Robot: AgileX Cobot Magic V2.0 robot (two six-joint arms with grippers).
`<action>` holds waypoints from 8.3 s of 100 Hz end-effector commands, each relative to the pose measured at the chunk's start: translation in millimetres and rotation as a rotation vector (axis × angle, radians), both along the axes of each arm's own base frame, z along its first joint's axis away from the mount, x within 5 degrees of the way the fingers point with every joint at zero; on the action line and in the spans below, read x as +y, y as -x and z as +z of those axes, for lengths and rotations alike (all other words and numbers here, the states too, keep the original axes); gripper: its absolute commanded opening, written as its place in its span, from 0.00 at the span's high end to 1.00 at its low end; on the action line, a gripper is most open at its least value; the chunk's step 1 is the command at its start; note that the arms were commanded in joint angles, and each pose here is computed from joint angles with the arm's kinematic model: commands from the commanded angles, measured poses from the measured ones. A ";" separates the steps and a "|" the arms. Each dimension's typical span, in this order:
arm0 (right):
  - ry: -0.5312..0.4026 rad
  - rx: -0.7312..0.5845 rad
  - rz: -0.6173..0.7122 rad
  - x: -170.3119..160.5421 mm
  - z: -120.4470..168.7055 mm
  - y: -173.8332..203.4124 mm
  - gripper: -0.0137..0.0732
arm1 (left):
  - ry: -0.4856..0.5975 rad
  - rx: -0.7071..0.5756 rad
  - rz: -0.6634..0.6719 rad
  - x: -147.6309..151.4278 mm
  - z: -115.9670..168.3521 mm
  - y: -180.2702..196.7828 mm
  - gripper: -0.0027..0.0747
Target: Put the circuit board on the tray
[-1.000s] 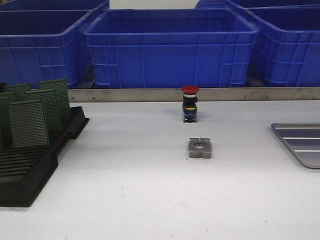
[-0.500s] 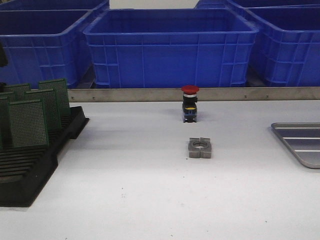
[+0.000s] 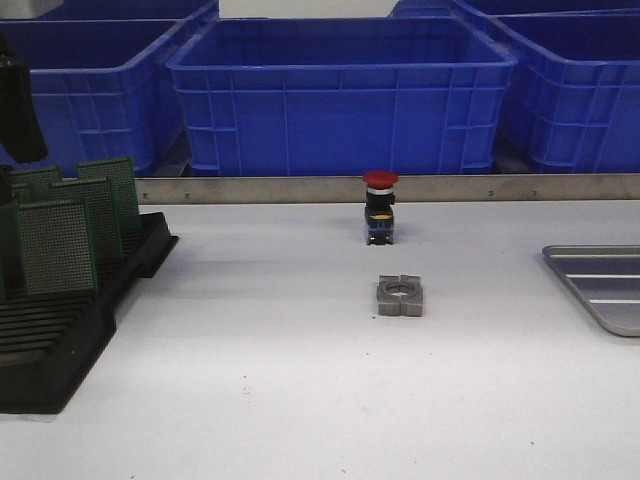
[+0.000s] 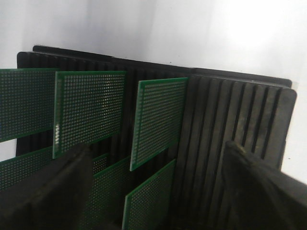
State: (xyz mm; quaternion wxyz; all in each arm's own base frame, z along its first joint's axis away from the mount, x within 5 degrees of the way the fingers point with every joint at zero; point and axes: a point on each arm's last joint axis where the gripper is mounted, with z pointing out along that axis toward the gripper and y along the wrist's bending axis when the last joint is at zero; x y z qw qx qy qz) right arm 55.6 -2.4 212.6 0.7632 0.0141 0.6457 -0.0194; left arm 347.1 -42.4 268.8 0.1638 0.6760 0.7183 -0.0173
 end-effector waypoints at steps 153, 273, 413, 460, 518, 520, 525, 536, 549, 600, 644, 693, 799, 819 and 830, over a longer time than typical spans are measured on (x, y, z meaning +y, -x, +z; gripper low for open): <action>0.012 -0.088 0.001 0.5 6.2 2.7 0.92 | 0.081 0.086 -0.037 -8.9 -5.2 -21.9 0.99; 0.014 -0.136 0.002 0.7 20.4 5.8 0.92 | 0.497 0.125 -0.370 -174.4 62.8 45.5 0.99; -0.161 0.654 0.135 10.4 130.6 -61.3 0.34 | 0.501 0.126 -0.370 -174.7 63.1 45.6 0.99; 0.141 0.690 0.859 55.7 125.7 -145.5 0.34 | 0.505 0.127 -0.369 -175.0 63.4 45.7 0.99; 0.297 0.664 1.109 114.1 99.1 -212.3 0.34 | 0.511 0.128 -0.369 -175.3 63.7 45.8 0.99; 0.299 0.668 1.115 116.8 97.4 -213.9 0.34 | 0.511 0.128 -0.369 -175.3 63.7 45.8 0.99; 0.306 0.669 1.129 122.9 96.2 -218.1 0.34 | 0.511 0.128 -0.369 -175.3 63.7 45.8 0.99; 0.311 0.682 1.146 132.7 90.3 -227.6 0.34 | 0.512 0.129 -0.369 -175.4 63.8 45.9 0.99; 0.310 0.695 1.156 138.2 85.4 -235.6 0.35 | 0.513 0.129 -0.369 -175.4 63.9 45.9 0.99; 0.310 0.706 1.194 145.5 82.3 -239.2 0.92 | 0.520 0.129 -0.367 -175.8 64.3 45.9 0.98; 0.346 0.707 1.192 140.6 85.0 -236.6 0.92 | 0.539 0.127 -0.361 -177.0 65.5 45.7 0.27; 0.074 0.824 0.814 9.5 106.4 -240.5 0.92 | 0.548 0.130 -0.360 -177.5 66.1 45.9 0.27; -0.715 1.243 0.498 -90.3 -52.8 -288.2 0.86 | 0.550 0.132 -0.361 -177.6 66.2 46.1 0.27; -0.724 1.241 0.478 -91.3 -53.2 -288.9 0.56 | 0.550 0.132 -0.361 -177.6 66.2 46.1 0.27; -0.723 1.239 0.471 -91.8 -53.4 -289.3 0.39 | 0.550 0.132 -0.361 -177.6 66.2 46.1 0.27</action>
